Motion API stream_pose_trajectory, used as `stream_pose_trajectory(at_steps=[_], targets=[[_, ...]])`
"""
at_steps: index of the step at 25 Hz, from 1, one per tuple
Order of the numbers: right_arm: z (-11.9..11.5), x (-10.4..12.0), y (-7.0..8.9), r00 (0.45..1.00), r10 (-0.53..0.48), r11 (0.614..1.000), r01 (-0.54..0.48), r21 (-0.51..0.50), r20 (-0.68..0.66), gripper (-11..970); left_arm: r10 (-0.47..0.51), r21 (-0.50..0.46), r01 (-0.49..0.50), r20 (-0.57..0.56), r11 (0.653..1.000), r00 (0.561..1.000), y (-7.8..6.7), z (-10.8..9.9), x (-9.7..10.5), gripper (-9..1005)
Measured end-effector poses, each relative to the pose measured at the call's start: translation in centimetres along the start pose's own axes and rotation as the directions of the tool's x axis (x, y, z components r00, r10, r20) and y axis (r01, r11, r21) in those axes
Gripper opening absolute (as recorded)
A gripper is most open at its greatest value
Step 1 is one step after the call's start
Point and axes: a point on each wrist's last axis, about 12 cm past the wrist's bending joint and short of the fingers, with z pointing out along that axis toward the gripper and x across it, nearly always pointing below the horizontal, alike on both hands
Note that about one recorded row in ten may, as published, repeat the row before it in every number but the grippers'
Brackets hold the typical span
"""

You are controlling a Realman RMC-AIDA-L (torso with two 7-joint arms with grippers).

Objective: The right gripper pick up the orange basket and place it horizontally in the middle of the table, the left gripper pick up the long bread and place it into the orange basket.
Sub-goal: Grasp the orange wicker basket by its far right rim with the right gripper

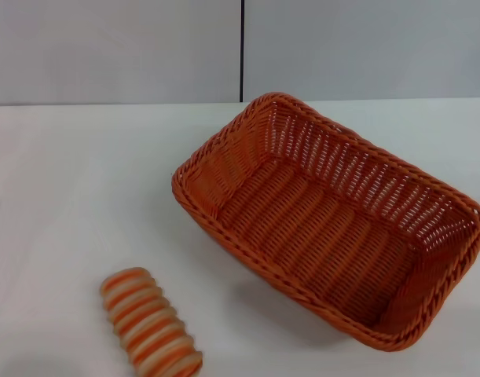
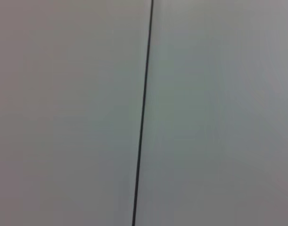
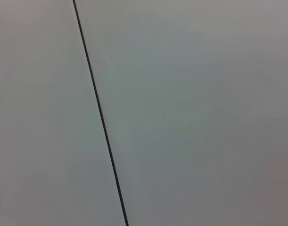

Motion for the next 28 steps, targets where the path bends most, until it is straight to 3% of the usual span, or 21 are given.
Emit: stream_pose_trajectory(at_steps=[17, 20, 22, 23, 25, 26, 28], targets=[[-0.1, 0.1, -0.1, 1.0, -0.001, 1.0, 0.001, 0.003, -0.012, 798, -0.018, 0.073, 0.017, 0.01, 0.997, 1.0, -0.8, -0.2, -0.2, 739], [-0.4, -0.1, -0.3, 1.0, -0.002, 1.0, 0.002, 0.005, -0.009, 798, -0.112, 0.18, 0.111, -0.006, 0.977, 0.994, 0.3, 1.0, -0.8, 739], [-0.7, -0.3, -0.5, 1.0, 0.008, 1.0, -0.008, 0.012, -0.005, 798, -0.112, 0.18, 0.111, -0.006, 0.977, 0.994, 0.3, 1.0, -0.8, 739], [-0.9, -0.4, -0.6, 1.0, 0.017, 1.0, -0.017, 0.017, -0.005, 798, -0.187, 0.239, 0.192, -0.04, 0.952, 0.981, 1.2, 1.8, -1.5, 739], [-1.2, -0.5, -0.7, 1.0, 0.027, 0.999, -0.027, 0.024, -0.003, 798, -0.241, 0.321, 0.269, -0.123, 0.908, 0.963, 2.5, 3.2, -2.5, 739], [-1.3, -0.5, -0.8, 1.0, 0.031, 0.999, -0.031, 0.029, -0.002, 798, -0.241, 0.321, 0.269, -0.123, 0.908, 0.963, 2.5, 3.2, -2.5, 739], [-1.4, -0.7, -1.0, 1.0, 0.03, 0.999, -0.03, 0.032, -0.001, 798, -0.271, 0.356, 0.335, -0.217, 0.872, 0.938, 3.4, 4.6, -3.2, 739]])
